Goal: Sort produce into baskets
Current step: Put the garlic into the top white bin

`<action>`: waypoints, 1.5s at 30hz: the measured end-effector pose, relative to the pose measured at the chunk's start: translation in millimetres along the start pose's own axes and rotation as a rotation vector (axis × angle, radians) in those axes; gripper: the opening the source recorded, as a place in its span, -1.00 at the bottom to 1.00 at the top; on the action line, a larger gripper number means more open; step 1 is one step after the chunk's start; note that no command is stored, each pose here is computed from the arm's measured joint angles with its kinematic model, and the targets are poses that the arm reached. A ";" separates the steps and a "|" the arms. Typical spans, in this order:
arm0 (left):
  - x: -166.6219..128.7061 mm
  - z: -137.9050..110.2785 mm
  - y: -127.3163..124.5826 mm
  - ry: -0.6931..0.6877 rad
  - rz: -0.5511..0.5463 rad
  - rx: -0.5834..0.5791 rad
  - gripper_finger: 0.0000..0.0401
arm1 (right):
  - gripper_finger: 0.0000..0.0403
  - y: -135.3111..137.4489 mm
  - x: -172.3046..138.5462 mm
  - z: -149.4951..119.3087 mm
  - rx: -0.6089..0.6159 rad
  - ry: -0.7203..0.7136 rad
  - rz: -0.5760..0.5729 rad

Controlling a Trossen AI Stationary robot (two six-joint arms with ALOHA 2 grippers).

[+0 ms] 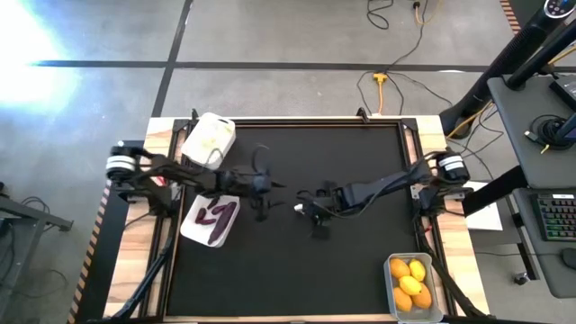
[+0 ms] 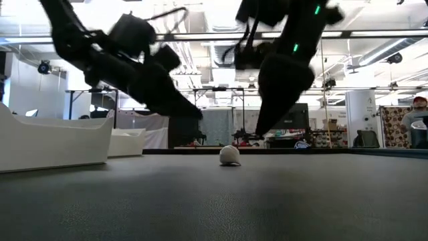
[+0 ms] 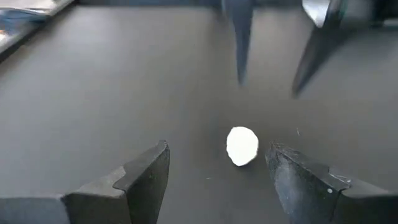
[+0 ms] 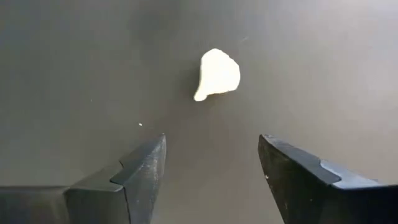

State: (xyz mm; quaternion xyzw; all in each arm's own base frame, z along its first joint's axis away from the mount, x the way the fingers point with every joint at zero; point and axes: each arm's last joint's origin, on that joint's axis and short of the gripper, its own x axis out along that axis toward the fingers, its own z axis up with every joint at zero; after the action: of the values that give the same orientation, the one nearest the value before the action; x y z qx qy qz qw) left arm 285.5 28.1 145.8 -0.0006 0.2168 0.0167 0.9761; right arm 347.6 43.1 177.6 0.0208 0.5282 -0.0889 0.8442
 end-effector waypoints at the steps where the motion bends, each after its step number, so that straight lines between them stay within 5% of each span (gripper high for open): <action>1: 7.0 -1.5 -2.4 0.017 -0.009 0.017 0.24 | 0.24 5.3 -7.7 0.6 -0.010 0.000 -0.036; 10: 57.9 -7.4 -17.6 0.164 0.019 0.137 0.24 | 0.25 40.1 -73.3 -12.4 -0.052 -0.097 -0.263; 26: 99.0 -17.2 -31.9 0.188 -0.043 0.118 0.14 | 0.20 41.7 -96.1 -30.4 0.003 -0.103 -0.269; 38: 72.8 -2.5 -32.3 0.283 -0.064 0.103 -0.69 | 0.14 40.8 -95.9 -30.9 -0.004 -0.098 -0.278; 45: 12.5 28.3 -29.4 0.233 -0.026 0.103 -0.75 | 0.13 40.1 -89.0 -30.1 -0.007 -0.157 -0.346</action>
State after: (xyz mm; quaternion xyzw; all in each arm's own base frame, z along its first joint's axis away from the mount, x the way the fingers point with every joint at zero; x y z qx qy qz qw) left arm 309.7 -0.6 166.0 0.0450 0.3294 -0.0071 0.9431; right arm 289.8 97.8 241.7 -0.0801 0.4568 -0.2320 0.8550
